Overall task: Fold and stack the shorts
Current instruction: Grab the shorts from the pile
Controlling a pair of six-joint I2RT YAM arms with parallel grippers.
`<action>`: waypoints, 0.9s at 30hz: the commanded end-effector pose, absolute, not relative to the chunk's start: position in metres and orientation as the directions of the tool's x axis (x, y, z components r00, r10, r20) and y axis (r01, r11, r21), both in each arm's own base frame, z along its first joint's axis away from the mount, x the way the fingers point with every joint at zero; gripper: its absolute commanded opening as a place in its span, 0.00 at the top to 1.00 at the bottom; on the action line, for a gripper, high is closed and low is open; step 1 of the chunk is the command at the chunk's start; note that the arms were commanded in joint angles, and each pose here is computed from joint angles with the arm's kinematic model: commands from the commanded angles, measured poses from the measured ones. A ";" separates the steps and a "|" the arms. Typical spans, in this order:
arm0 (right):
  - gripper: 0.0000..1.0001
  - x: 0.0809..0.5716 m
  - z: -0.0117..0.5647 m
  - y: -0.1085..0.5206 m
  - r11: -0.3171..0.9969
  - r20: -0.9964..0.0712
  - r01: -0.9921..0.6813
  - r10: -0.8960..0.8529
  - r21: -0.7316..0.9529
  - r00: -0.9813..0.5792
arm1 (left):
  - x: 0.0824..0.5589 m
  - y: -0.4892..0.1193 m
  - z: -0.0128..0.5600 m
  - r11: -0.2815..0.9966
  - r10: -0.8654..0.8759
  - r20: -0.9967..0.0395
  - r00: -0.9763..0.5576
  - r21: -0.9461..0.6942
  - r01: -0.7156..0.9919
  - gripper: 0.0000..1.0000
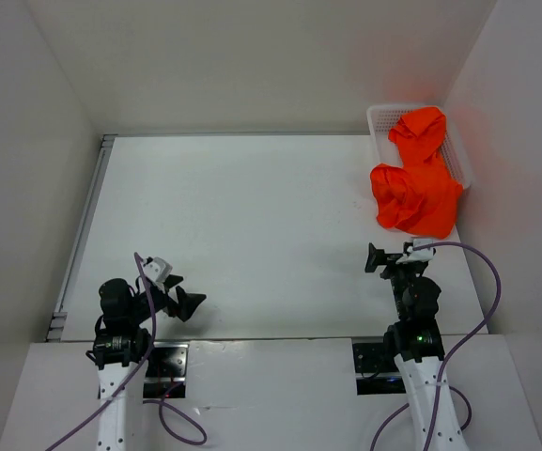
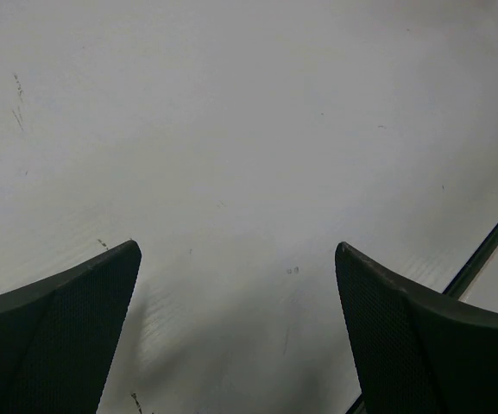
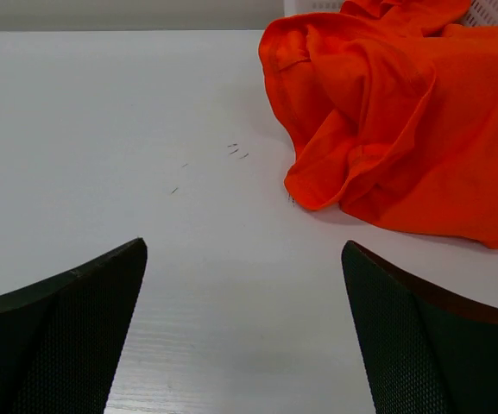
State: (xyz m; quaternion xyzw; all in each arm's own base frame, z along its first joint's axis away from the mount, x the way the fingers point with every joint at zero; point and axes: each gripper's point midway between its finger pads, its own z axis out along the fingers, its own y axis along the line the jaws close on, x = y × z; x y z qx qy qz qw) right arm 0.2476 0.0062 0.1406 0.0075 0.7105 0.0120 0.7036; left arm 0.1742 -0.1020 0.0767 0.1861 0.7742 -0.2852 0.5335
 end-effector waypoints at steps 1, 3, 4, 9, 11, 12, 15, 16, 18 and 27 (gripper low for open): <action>0.02 0.250 0.133 0.005 0.999 -0.999 0.004 0.039 0.039 0.003 | 0.177 -0.104 0.090 0.759 -0.001 -0.957 -0.289 -0.189 0.623 0.00; 0.02 0.250 0.133 0.005 0.999 -0.999 0.004 0.039 0.039 0.003 | 0.174 -0.108 0.094 0.736 -0.001 -0.961 -0.276 -0.188 0.650 0.00; 0.02 0.250 0.133 0.005 0.999 -0.999 0.004 0.039 0.039 0.003 | 0.173 -0.111 0.097 0.721 0.000 -0.965 -0.263 -0.183 0.669 0.00; 0.01 0.243 0.169 0.057 0.878 -0.928 -0.315 -0.301 -0.360 0.220 | 0.164 -0.120 0.098 0.665 -0.006 -0.964 -0.267 -0.203 0.719 0.00; 0.01 0.235 0.185 0.079 0.588 -0.654 -0.305 -0.580 -0.749 0.487 | 0.187 -0.108 0.117 0.727 0.025 -0.992 -0.120 -0.065 0.684 0.00; 0.01 0.230 0.156 0.089 0.187 -0.295 -0.235 -0.732 -0.954 0.614 | 0.195 -0.104 0.132 0.743 0.040 -0.998 -0.040 0.003 0.669 0.00; 0.02 0.236 0.188 0.081 -0.190 0.236 0.140 -0.761 -0.972 0.604 | 0.209 -0.099 0.181 0.756 0.087 -0.969 0.230 0.214 0.618 0.00; 0.02 0.235 0.210 0.080 -0.003 0.088 0.138 -0.785 -0.990 0.613 | 0.210 -0.097 0.202 0.761 0.100 -0.946 0.307 0.272 0.590 0.00; 0.02 0.220 0.276 0.080 0.066 0.161 0.340 -0.785 -0.938 0.599 | 0.217 -0.092 0.233 0.780 0.106 -0.937 0.333 0.286 0.556 0.00; 0.02 0.368 0.346 0.016 0.878 -0.883 -0.125 -0.468 -0.463 -0.019 | 0.370 -0.044 0.293 0.901 0.028 -0.963 -0.269 -0.093 0.424 0.00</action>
